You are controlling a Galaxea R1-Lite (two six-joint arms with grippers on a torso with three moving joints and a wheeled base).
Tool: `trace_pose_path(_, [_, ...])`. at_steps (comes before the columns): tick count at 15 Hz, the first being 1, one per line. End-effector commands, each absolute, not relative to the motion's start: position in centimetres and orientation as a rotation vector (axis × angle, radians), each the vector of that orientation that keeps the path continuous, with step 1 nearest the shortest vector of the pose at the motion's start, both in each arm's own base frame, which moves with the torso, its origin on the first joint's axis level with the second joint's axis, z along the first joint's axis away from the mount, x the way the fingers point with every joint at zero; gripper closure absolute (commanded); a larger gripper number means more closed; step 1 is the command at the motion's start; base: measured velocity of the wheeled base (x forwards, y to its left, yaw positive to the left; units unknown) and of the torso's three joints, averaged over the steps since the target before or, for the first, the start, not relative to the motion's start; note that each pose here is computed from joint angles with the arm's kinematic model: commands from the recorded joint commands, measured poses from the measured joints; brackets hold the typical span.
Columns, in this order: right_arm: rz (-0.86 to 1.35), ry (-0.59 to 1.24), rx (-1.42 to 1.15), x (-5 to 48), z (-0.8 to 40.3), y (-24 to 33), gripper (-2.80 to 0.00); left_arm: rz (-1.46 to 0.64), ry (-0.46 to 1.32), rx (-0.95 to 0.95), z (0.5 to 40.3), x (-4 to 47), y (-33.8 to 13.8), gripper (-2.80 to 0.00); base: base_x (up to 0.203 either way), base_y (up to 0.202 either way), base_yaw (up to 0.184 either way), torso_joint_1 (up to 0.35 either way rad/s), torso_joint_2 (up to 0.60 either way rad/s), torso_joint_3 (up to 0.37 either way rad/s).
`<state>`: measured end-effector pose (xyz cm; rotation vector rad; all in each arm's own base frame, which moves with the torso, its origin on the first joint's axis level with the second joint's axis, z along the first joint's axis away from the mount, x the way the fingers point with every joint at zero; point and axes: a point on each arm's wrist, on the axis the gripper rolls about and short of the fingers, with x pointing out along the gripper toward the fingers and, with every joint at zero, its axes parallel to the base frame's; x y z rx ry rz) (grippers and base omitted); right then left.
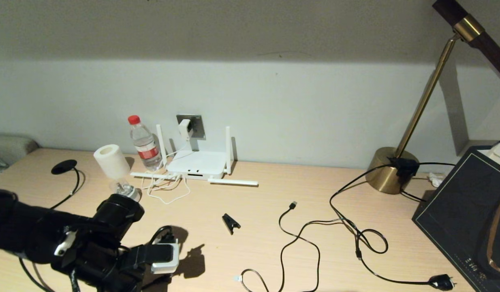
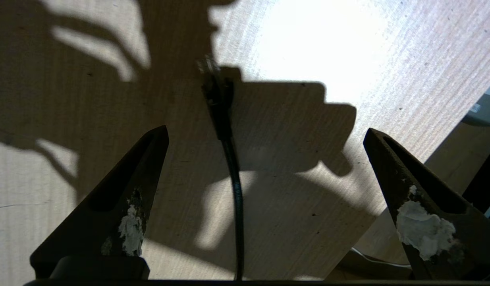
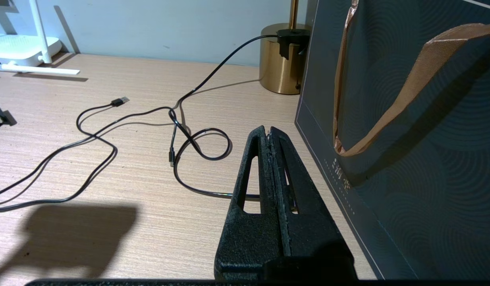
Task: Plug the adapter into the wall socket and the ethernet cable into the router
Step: Pick up cable
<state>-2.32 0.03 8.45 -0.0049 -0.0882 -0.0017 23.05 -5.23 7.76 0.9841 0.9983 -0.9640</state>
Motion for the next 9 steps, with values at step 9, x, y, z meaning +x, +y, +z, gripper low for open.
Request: trace_pose_path(9, [0.0,-0.054,-0.005,-2.04,7.48,0.03,0.0,-0.979,1.052,0.981,6.52,23.27,-5.07,-2.8,0.0,0.0,0.0,0.0,0.0,0.0])
